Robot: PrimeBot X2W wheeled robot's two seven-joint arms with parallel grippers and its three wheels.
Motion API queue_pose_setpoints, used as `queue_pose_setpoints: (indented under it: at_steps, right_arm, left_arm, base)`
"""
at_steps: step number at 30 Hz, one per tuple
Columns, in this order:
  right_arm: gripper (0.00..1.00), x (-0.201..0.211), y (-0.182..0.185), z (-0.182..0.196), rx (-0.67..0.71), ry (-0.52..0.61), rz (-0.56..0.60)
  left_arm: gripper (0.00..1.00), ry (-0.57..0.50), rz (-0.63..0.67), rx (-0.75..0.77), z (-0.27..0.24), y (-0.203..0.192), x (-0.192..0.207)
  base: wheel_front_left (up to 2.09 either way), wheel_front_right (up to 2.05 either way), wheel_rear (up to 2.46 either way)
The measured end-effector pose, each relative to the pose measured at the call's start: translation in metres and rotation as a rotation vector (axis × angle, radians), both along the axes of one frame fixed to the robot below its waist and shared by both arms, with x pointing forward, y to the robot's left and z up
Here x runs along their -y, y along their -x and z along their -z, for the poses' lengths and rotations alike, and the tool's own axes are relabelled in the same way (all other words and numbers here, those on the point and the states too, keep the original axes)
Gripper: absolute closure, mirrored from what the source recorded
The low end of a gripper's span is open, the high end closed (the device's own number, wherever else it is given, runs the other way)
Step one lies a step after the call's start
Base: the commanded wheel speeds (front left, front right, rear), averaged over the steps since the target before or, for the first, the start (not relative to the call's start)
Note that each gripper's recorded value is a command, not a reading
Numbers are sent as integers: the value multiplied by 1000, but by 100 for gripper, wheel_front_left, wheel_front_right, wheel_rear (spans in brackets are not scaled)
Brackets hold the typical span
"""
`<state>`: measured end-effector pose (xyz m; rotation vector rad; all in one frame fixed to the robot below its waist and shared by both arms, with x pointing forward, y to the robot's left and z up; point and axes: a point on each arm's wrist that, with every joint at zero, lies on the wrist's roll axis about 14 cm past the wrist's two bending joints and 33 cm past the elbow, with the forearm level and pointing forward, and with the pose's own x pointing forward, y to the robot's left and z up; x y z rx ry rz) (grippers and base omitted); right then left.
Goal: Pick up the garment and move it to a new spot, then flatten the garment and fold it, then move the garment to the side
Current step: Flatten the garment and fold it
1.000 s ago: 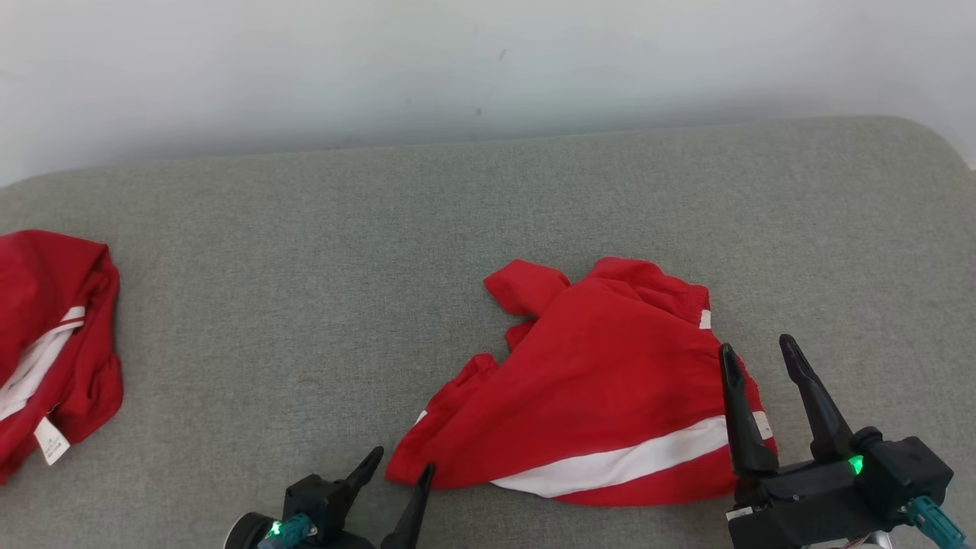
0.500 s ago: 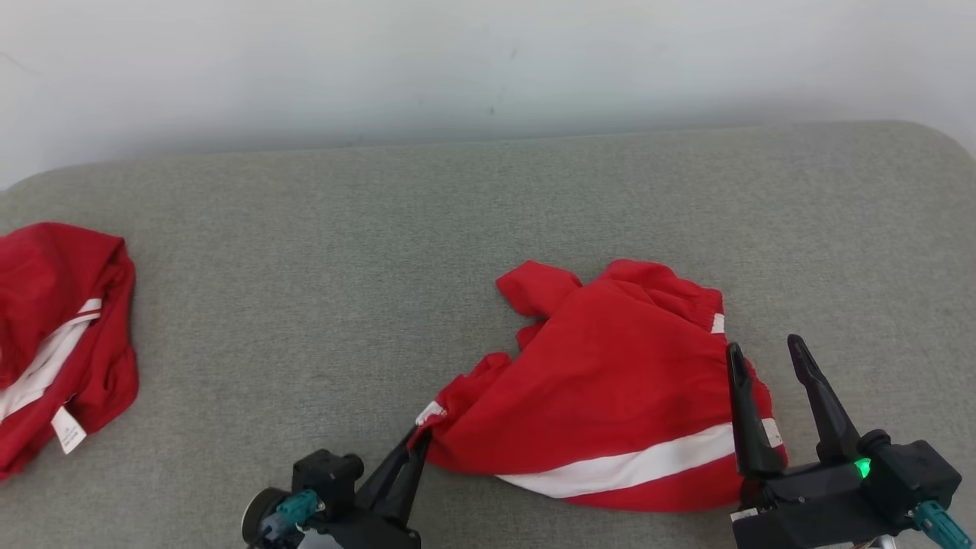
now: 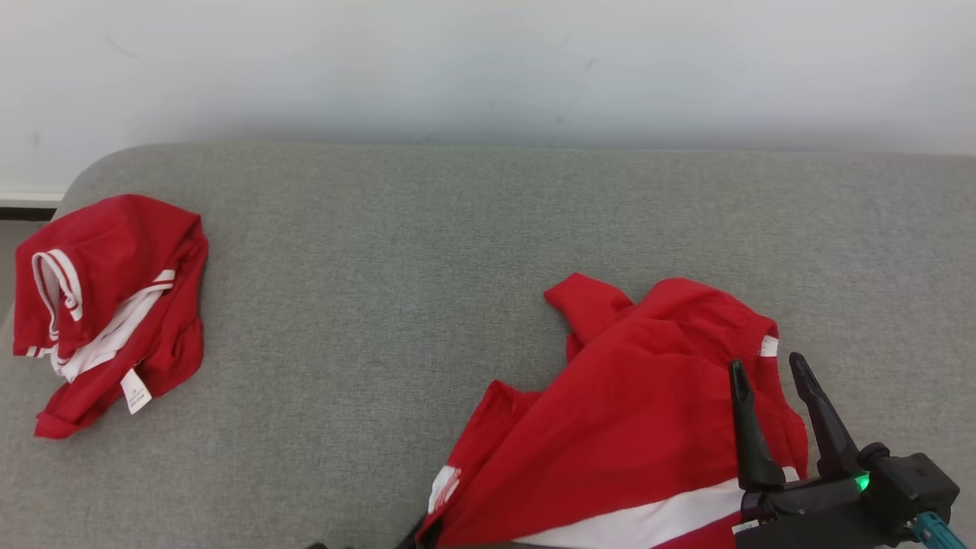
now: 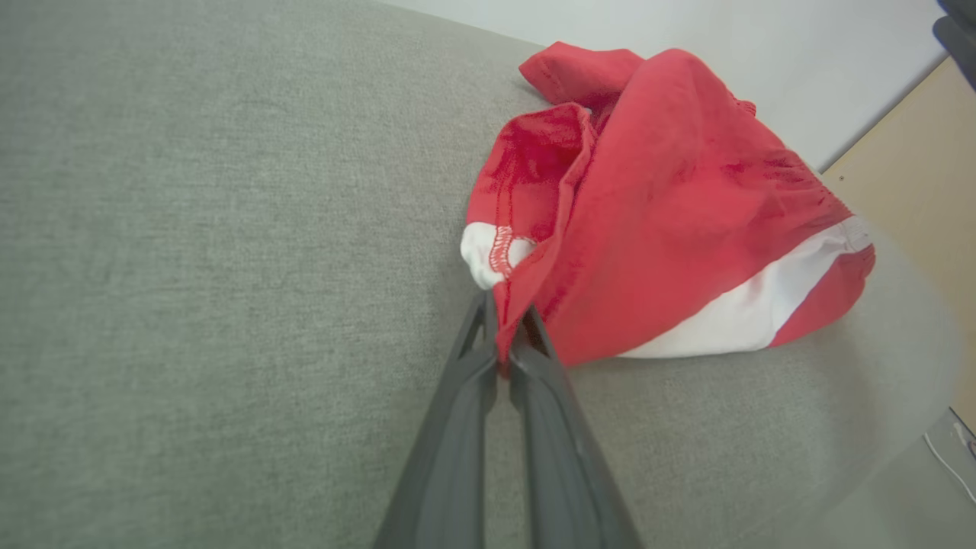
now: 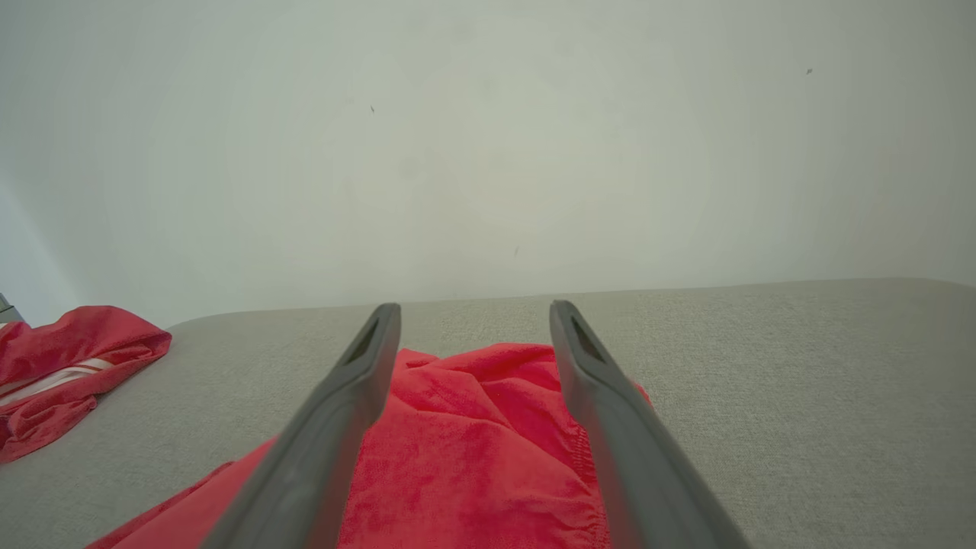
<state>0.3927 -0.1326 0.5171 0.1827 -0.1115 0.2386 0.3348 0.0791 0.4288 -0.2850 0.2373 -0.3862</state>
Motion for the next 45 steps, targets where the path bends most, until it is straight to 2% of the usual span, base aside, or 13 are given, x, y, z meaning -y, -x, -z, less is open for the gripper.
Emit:
queue_pose_setpoints:
  at_steps: [4, 5, 7, 20, 32, 33, 34, 35, 45]
  right_arm:
    - [0, -7, -3, 4, -12, -3, -20]
    - [0, -8, -3, 5, -14, -3, -22]
    - [0, -9, -4, 6, -18, -3, -25]
    - [0, 5, 2, 7, -23, 3, 9]
    - [0, 18, 7, 9, -32, 6, 50]
    - [0, 19, 7, 9, -31, 6, 52]
    - [0, 20, 6, 9, -31, 6, 54]
    - [0, 20, 6, 9, -31, 6, 55]
    - [0, 16, 3, 8, -26, 3, 43]
  left_arm:
    - [100, 4, 2, -66, 13, 14, 1]
    - [84, 5, -3, -66, 12, 13, 0]
    - [0, -5, -11, -51, 10, 11, -2]
    - [0, -65, 14, 77, -15, -18, -3]
    - [0, -115, 106, -36, 22, -13, 12]
    - [52, -109, 106, -33, 21, -13, 13]
    - [84, -99, 103, -32, 20, -15, 14]
    - [100, -96, 104, -32, 20, -15, 15]
    - [100, -59, 114, 5, 9, -18, 24]
  base:
    - [0, 0, 0]
    - [0, 0, 0]
    - [0, 0, 0]
    - [0, 0, 0]
    - [0, 0, 0]
    - [0, 0, 0]
    - [0, 0, 0]
    - [0, 0, 0]
    - [0, 0, 0]
